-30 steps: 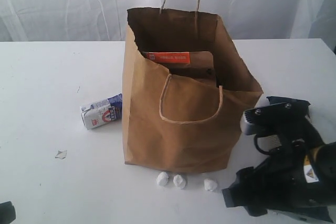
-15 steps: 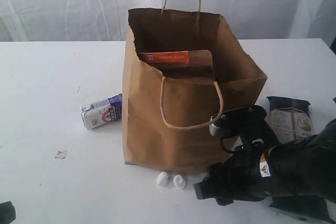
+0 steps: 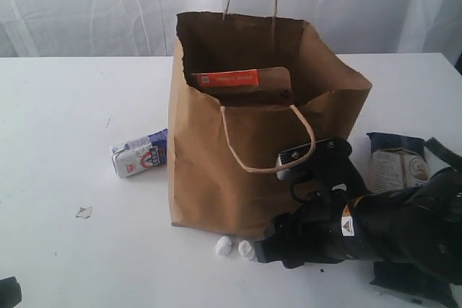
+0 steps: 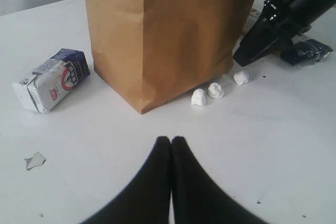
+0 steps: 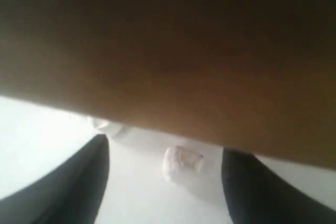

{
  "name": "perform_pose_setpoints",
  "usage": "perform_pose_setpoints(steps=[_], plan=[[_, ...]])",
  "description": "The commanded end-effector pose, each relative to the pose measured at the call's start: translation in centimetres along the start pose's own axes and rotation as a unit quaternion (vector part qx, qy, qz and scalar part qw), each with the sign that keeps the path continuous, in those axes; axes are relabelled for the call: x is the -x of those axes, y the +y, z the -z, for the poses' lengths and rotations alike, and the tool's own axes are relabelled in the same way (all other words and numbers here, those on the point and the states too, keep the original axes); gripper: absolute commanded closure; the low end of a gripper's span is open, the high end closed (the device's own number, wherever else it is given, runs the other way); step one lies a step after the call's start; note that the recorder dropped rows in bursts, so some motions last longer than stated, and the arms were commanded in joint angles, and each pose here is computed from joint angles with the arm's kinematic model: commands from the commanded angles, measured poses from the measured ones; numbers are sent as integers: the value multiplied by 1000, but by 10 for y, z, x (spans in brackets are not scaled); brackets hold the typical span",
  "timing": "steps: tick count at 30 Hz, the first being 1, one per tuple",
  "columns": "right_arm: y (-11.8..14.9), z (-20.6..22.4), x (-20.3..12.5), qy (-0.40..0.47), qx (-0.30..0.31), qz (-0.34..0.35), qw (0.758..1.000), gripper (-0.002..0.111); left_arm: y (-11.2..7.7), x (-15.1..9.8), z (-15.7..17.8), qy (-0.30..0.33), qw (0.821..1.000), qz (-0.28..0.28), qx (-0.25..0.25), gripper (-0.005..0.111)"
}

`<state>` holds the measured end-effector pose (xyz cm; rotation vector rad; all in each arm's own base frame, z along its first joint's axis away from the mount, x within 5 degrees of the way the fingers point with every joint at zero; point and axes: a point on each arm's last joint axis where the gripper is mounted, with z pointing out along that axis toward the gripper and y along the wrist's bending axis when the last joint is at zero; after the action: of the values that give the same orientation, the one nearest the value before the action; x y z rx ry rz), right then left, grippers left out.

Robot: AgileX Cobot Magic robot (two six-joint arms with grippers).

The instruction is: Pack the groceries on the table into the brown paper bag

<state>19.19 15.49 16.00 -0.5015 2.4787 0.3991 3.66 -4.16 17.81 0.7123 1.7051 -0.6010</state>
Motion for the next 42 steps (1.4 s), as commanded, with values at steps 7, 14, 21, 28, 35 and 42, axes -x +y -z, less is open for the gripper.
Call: perform_pose_setpoints(steps=[7, 14, 21, 28, 35, 42], plan=[[0, -19, 0, -14, 4, 20, 1000, 50, 0, -1, 0, -2, 1000, 2, -3, 107], [2, -24, 9, -25, 5, 31, 999, 50, 0, -1, 0, -2, 1000, 2, -3, 107], [5, -25, 20, -43, 9, 48, 998, 50, 0, -1, 0, -2, 1000, 2, -3, 107], [5, -30, 18, -37, 7, 60, 998, 50, 0, -1, 0, -2, 1000, 2, -3, 107], [6, -30, 25, -61, 11, 77, 995, 50, 0, -1, 0, -2, 1000, 2, -3, 107], [7, -28, 28, -65, 12, 76, 995, 50, 0, -1, 0, -2, 1000, 2, -3, 107]])
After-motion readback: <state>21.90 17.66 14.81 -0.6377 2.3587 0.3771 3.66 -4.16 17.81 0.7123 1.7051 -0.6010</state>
